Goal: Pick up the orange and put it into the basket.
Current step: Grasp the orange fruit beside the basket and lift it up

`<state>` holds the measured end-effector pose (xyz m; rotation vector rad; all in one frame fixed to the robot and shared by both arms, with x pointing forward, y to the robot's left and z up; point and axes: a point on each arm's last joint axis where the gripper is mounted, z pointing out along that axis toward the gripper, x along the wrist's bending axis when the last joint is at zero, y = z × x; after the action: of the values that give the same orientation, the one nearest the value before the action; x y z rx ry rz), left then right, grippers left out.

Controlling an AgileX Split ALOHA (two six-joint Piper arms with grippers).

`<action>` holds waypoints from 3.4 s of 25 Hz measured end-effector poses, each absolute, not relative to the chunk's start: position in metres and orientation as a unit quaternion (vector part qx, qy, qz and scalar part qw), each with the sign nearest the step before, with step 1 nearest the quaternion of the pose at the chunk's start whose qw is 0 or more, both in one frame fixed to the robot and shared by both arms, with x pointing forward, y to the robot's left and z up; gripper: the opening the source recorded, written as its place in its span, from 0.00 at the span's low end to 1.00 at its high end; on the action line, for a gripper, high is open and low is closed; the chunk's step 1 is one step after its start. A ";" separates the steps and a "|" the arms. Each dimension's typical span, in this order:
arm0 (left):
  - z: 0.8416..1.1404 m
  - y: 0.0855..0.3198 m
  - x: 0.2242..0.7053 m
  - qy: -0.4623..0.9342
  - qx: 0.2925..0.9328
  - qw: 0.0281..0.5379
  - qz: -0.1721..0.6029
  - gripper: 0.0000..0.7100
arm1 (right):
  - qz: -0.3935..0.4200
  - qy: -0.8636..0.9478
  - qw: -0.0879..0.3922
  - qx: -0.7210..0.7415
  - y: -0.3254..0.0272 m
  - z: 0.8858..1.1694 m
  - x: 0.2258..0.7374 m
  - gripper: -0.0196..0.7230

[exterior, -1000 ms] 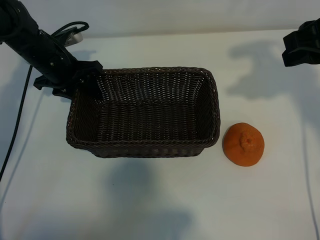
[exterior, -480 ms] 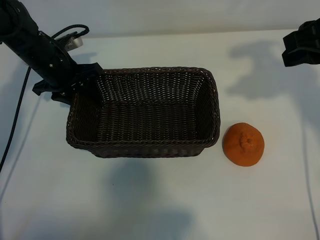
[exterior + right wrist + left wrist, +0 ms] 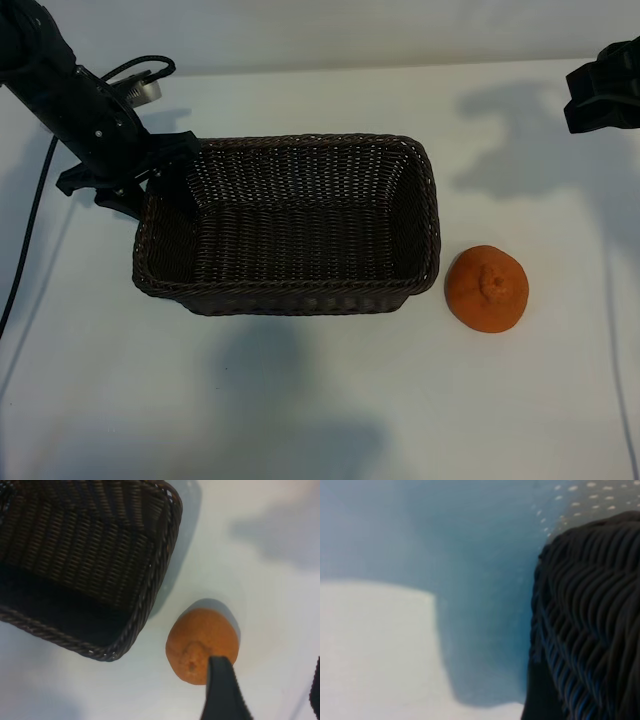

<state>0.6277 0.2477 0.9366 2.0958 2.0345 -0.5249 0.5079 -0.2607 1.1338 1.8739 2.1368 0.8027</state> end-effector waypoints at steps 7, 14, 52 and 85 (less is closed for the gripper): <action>0.957 0.249 0.622 0.675 0.712 0.086 -0.173 0.70 | 0.271 0.720 0.094 0.632 -0.261 1.134 0.508 0.59; 1.000 0.255 0.616 0.666 0.728 0.101 -0.128 0.70 | 0.271 0.720 0.094 0.632 -0.261 1.134 0.508 0.59; 1.073 0.254 0.535 0.654 0.730 0.176 -0.093 0.70 | 0.271 0.720 0.094 0.632 -0.261 1.134 0.508 0.59; 1.079 0.254 0.532 0.628 0.752 0.185 -0.081 0.70 | 0.229 0.742 0.087 0.623 -0.262 1.102 0.536 0.59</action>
<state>0.5321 0.2540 1.0787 2.1192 1.7686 -0.2288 0.5356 -0.2622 1.1024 1.8575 2.2122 0.6828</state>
